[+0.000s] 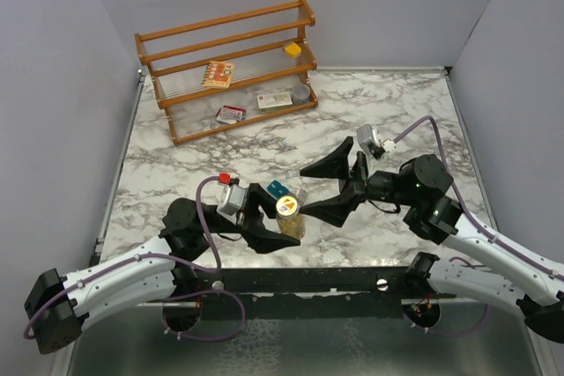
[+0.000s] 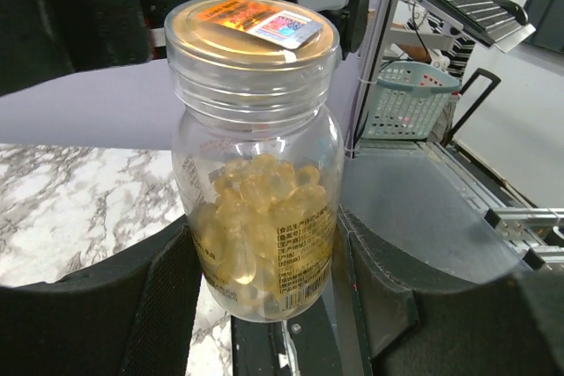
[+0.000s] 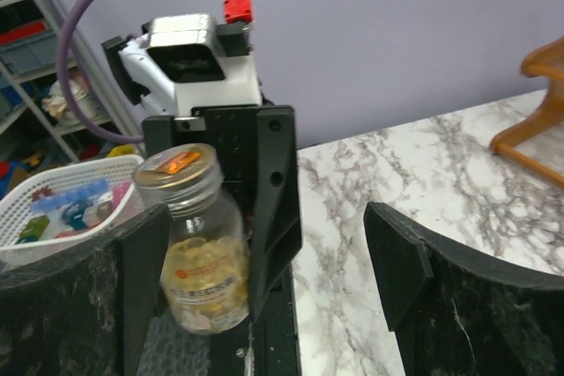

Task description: Sort the pills into containers

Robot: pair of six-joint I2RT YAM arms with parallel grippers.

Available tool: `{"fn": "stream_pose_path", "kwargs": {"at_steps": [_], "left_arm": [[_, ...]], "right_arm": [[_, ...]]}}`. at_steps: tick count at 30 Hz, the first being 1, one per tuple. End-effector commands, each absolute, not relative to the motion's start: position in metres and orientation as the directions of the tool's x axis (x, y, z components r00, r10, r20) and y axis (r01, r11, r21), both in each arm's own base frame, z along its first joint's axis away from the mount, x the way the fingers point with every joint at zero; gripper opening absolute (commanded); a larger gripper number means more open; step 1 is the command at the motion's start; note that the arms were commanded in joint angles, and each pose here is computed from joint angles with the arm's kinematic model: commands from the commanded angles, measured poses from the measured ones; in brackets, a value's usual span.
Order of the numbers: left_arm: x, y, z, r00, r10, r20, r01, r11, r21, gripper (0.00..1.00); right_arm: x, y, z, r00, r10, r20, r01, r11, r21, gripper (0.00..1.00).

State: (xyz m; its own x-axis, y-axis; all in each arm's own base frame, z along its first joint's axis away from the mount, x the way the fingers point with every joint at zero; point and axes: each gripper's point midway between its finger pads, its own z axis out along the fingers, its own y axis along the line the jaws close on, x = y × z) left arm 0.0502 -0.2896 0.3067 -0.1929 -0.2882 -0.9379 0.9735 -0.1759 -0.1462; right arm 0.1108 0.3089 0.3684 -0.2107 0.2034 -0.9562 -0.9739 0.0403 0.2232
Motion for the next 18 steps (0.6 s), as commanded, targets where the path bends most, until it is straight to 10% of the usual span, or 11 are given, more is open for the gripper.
{"fn": "stream_pose_path", "kwargs": {"at_steps": [1,18], "left_arm": [[0.033,-0.287,0.326,-0.112,-0.329,-0.938,0.967,-0.252,-0.027,0.0],[0.113,-0.279,0.307,-0.044,-0.318,-0.947,0.967,0.223,-0.12,0.0]], "right_arm": [[0.14,0.298,0.38,-0.163,0.268,-0.95,-0.953,0.206,0.222,0.92],[0.141,0.259,0.403,-0.077,0.312,-0.947,-0.919,0.345,0.189,0.94]]}}
